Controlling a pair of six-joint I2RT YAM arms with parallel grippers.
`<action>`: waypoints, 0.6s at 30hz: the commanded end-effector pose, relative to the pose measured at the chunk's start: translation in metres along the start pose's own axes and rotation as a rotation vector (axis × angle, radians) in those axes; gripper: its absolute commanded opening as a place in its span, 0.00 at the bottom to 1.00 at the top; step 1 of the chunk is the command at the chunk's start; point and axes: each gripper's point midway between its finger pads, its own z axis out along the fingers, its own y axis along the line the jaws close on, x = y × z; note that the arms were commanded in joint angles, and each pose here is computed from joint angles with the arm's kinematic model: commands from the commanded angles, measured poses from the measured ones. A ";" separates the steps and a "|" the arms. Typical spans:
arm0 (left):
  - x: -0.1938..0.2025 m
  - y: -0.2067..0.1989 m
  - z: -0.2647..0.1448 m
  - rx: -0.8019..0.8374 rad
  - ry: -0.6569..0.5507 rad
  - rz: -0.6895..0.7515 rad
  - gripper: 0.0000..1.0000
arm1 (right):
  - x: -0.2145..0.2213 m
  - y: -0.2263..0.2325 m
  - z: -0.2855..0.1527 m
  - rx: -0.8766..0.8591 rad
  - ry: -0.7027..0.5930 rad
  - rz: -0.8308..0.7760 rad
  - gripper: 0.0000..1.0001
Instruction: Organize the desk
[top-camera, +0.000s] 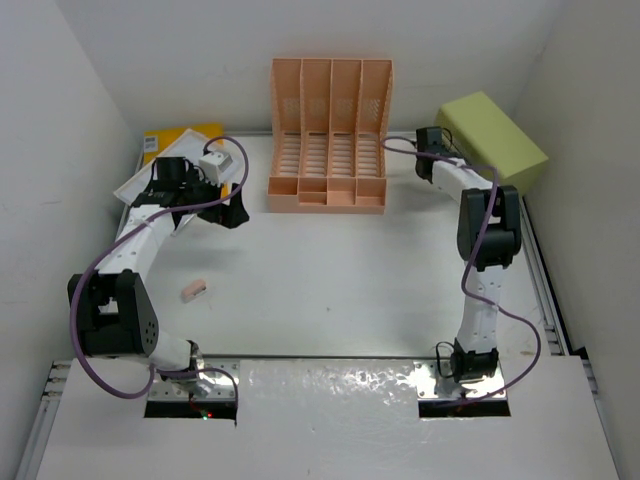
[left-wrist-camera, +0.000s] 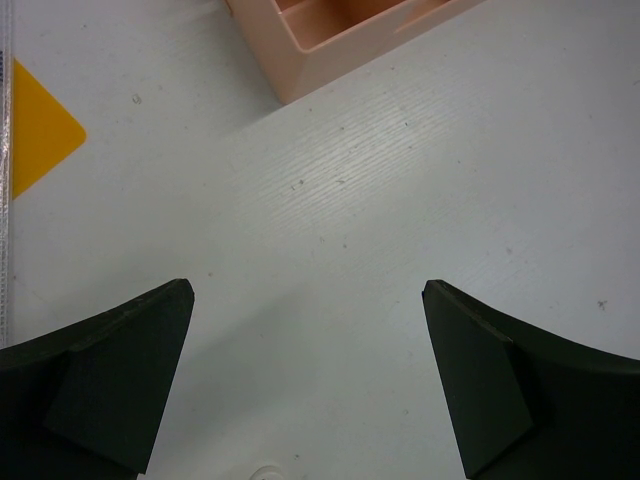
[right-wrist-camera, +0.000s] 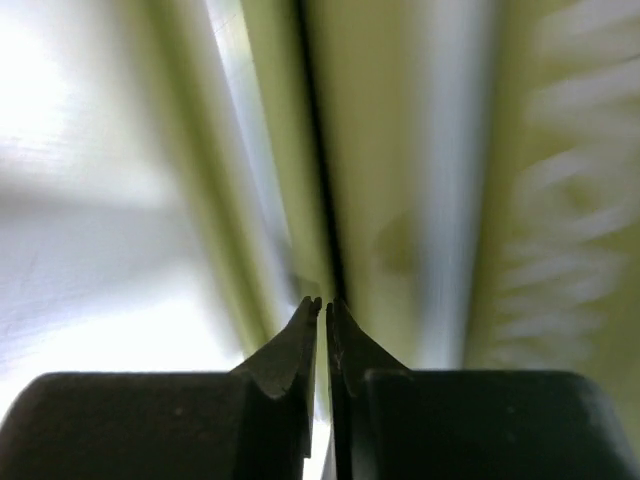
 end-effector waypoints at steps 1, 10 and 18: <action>-0.023 0.002 -0.009 -0.010 -0.055 0.039 1.00 | -0.025 -0.006 -0.033 0.030 -0.138 -0.003 0.10; -0.018 -0.001 -0.007 0.016 -0.036 0.043 1.00 | -0.016 -0.004 -0.028 0.122 -0.103 -0.036 0.38; -0.015 -0.003 -0.007 0.037 -0.020 0.045 1.00 | -0.009 -0.010 -0.017 0.267 -0.061 -0.072 0.51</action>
